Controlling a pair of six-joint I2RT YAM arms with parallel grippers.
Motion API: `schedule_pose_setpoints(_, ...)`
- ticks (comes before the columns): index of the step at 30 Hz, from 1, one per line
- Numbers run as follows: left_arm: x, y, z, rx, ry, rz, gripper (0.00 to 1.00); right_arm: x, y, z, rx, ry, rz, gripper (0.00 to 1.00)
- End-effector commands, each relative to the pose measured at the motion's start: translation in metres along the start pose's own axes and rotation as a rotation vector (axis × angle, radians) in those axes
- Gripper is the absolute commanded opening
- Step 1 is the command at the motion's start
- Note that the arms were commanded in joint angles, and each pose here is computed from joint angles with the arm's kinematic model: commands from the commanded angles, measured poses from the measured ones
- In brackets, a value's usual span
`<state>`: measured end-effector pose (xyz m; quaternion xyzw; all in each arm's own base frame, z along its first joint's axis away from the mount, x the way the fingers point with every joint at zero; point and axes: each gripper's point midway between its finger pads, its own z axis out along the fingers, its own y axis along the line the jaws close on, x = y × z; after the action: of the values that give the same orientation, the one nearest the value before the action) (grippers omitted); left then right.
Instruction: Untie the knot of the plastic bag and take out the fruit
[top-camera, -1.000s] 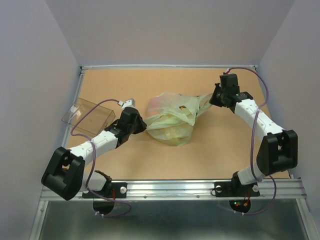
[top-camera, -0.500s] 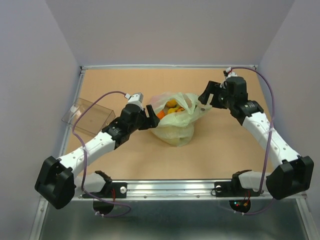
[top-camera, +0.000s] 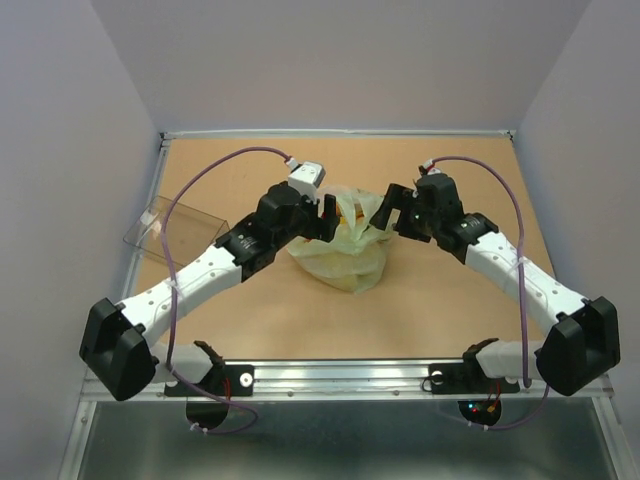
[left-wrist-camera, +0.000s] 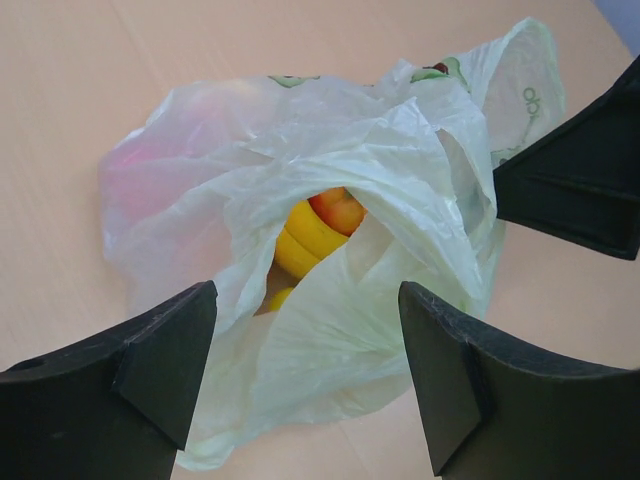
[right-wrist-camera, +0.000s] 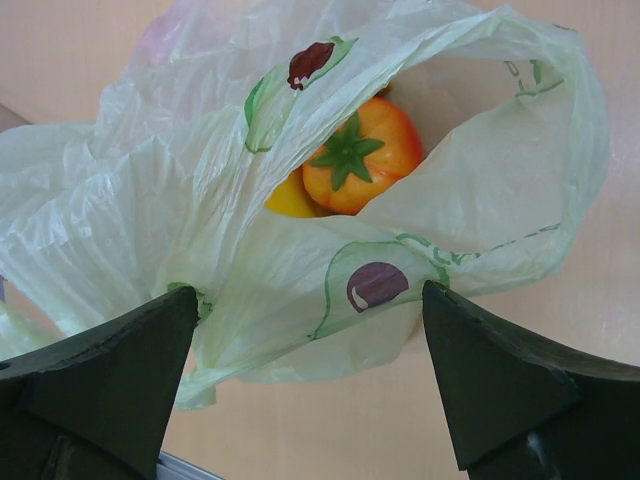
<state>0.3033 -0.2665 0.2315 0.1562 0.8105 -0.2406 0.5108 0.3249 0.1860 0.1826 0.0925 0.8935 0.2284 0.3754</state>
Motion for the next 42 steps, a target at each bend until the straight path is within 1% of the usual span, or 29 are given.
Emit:
schedule_pose_setpoints(1, -0.020, 0.002, 0.018, -0.063, -0.028, 0.181, 0.84, 0.000, 0.002, 0.004, 0.037, -0.052, 0.033, 0.98)
schedule_pose_setpoints(4, -0.008, 0.006, 0.041, -0.129, 0.015, 0.230, 0.84, 0.006, 0.002, 0.005, 0.044, -0.054, 0.039, 0.98)
schedule_pose_setpoints(5, -0.013, 0.008, 0.041, -0.148, -0.001, 0.225, 0.84, 0.007, 0.001, 0.006, 0.045, -0.052, 0.042, 0.98)
schedule_pose_setpoints(7, -0.010, 0.021, 0.050, -0.224, 0.003, 0.219, 0.83, 0.009, 0.002, 0.006, 0.042, -0.050, 0.042, 0.97)
schedule_pose_setpoints(8, -0.013, 0.023, 0.052, -0.247, -0.009, 0.208, 0.81, 0.010, 0.002, 0.006, 0.042, -0.047, 0.039, 0.97)
schedule_pose_setpoints(10, -0.017, 0.030, 0.056, -0.302, -0.037, 0.175, 0.75, 0.015, 0.003, 0.006, 0.043, -0.041, 0.040, 0.97)
schedule_pose_setpoints(11, -0.023, 0.031, 0.058, -0.316, -0.054, 0.155, 0.70, 0.016, 0.004, 0.006, 0.041, -0.046, 0.046, 0.96)
schedule_pose_setpoints(12, -0.023, 0.035, 0.059, -0.348, -0.064, 0.121, 0.60, 0.018, 0.004, 0.003, 0.038, -0.052, 0.048, 0.97)
schedule_pose_setpoints(14, -0.030, 0.042, 0.062, -0.370, -0.084, 0.063, 0.42, 0.014, 0.007, 0.000, 0.016, -0.076, 0.060, 0.97)
schedule_pose_setpoints(15, -0.029, 0.043, 0.063, -0.370, -0.084, 0.009, 0.27, 0.015, 0.006, -0.002, 0.013, -0.082, 0.062, 0.98)
schedule_pose_setpoints(17, -0.030, 0.042, 0.067, -0.325, -0.076, -0.033, 0.21, 0.010, 0.009, -0.007, -0.002, -0.105, 0.061, 0.99)
schedule_pose_setpoints(19, -0.027, 0.036, 0.071, -0.286, -0.065, -0.047, 0.19, 0.008, 0.009, -0.007, 0.005, -0.113, 0.061, 1.00)
schedule_pose_setpoints(21, -0.022, 0.025, 0.074, -0.228, -0.043, -0.071, 0.11, 0.005, 0.012, -0.005, -0.006, -0.120, 0.069, 1.00)
schedule_pose_setpoints(23, -0.014, 0.019, 0.075, -0.192, -0.018, -0.094, 0.07, 0.004, 0.014, -0.004, -0.018, -0.127, 0.086, 1.00)
schedule_pose_setpoints(24, -0.011, 0.018, 0.075, -0.186, -0.012, -0.124, 0.02, -0.004, 0.021, -0.009, -0.053, -0.161, 0.105, 1.00)
schedule_pose_setpoints(26, -0.006, 0.022, 0.072, -0.171, 0.000, -0.193, 0.00, -0.010, 0.029, -0.013, -0.102, -0.201, 0.115, 1.00)
schedule_pose_setpoints(27, -0.006, 0.032, 0.071, -0.182, 0.000, -0.227, 0.00, -0.014, 0.032, -0.019, -0.124, -0.222, 0.115, 1.00)
schedule_pose_setpoints(30, 0.000, 0.039, 0.070, -0.155, 0.027, -0.334, 0.00, -0.022, 0.036, -0.029, -0.163, -0.269, 0.114, 1.00)
schedule_pose_setpoints(32, 0.001, 0.048, 0.070, -0.139, 0.038, -0.381, 0.00, -0.029, 0.044, -0.038, -0.220, -0.312, 0.109, 1.00)
schedule_pose_setpoints(33, 0.000, 0.050, 0.070, -0.137, 0.038, -0.400, 0.00, -0.026, 0.043, -0.038, -0.228, -0.314, 0.099, 1.00)
schedule_pose_setpoints(36, -0.004, 0.052, 0.071, -0.137, 0.031, -0.409, 0.00, -0.022, 0.041, -0.034, -0.223, -0.304, 0.085, 1.00)
schedule_pose_setpoints(37, -0.007, 0.045, 0.070, -0.101, 0.038, -0.412, 0.00, -0.017, 0.039, -0.029, -0.217, -0.285, 0.086, 1.00)
schedule_pose_setpoints(42, -0.014, 0.039, 0.068, -0.073, 0.032, -0.414, 0.00, -0.013, 0.040, -0.009, -0.191, -0.240, 0.129, 1.00)
